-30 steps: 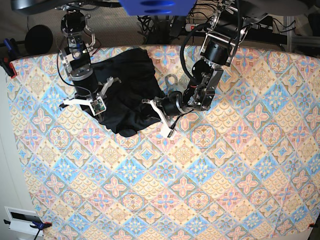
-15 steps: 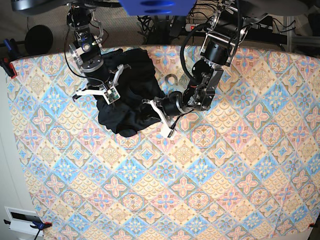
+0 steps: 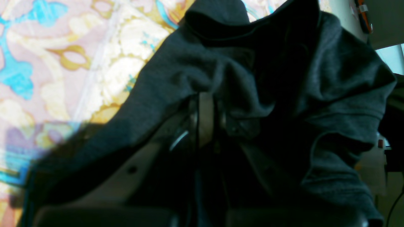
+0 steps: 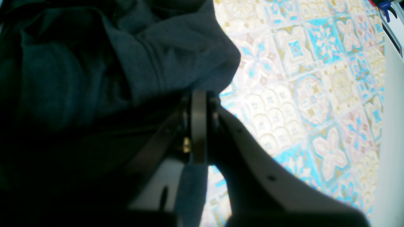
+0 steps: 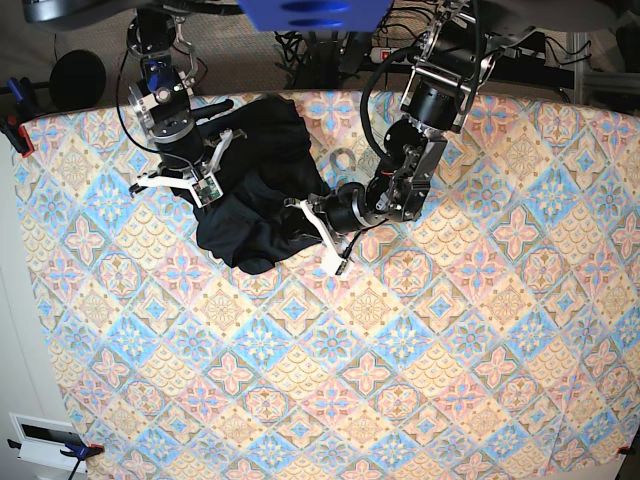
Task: Layout the t-shirt on the table in an organized manner, then fold the t-shirt properly
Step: 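Tuck the loose fabric edge into the bundle with the right gripper, then release the bundle and lift both grippers away, then press the top of the black bundle flat with the right gripper, then grasp the bundle sides with both grippers and square its edges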
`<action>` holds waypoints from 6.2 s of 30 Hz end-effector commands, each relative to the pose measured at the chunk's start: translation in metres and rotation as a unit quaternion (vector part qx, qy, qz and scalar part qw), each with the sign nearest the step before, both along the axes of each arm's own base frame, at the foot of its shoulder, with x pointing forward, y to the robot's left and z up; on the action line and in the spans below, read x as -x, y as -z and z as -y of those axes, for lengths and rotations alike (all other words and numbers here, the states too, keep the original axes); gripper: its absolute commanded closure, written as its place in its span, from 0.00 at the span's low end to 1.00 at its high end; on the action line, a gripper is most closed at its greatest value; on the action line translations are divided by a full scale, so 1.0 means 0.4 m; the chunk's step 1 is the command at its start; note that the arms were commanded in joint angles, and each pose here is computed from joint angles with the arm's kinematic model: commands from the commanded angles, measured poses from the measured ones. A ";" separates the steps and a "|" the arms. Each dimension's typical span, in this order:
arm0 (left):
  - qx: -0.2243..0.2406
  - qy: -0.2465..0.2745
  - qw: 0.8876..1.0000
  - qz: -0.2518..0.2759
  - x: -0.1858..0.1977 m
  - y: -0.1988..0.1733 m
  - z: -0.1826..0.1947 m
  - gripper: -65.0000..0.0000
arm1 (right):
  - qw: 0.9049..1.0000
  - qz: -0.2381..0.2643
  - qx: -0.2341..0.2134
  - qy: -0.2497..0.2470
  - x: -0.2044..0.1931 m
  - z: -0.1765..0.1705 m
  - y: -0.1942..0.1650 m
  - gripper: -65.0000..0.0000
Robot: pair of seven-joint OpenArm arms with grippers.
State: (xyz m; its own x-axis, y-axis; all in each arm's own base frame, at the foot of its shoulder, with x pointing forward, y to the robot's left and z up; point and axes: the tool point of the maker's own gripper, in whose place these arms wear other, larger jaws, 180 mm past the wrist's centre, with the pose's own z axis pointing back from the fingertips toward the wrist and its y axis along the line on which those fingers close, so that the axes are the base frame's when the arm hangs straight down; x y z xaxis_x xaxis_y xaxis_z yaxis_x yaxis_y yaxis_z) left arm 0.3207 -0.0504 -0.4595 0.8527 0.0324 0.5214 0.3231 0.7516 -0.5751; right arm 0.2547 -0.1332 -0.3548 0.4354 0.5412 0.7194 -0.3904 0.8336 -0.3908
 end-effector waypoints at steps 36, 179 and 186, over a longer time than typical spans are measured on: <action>-0.016 -0.037 0.998 0.043 -0.053 -0.149 -0.075 0.98 | 0.997 -0.053 -0.031 -0.048 0.086 -0.168 0.059 1.00; 0.025 -0.074 0.997 -0.006 -0.011 -0.139 -0.168 0.89 | 0.979 0.077 0.179 0.060 -0.147 -0.067 -0.106 0.96; -0.006 -0.026 1.000 -0.010 0.025 -0.116 -0.154 0.89 | 0.959 0.054 0.249 0.121 -0.202 0.153 -0.099 0.88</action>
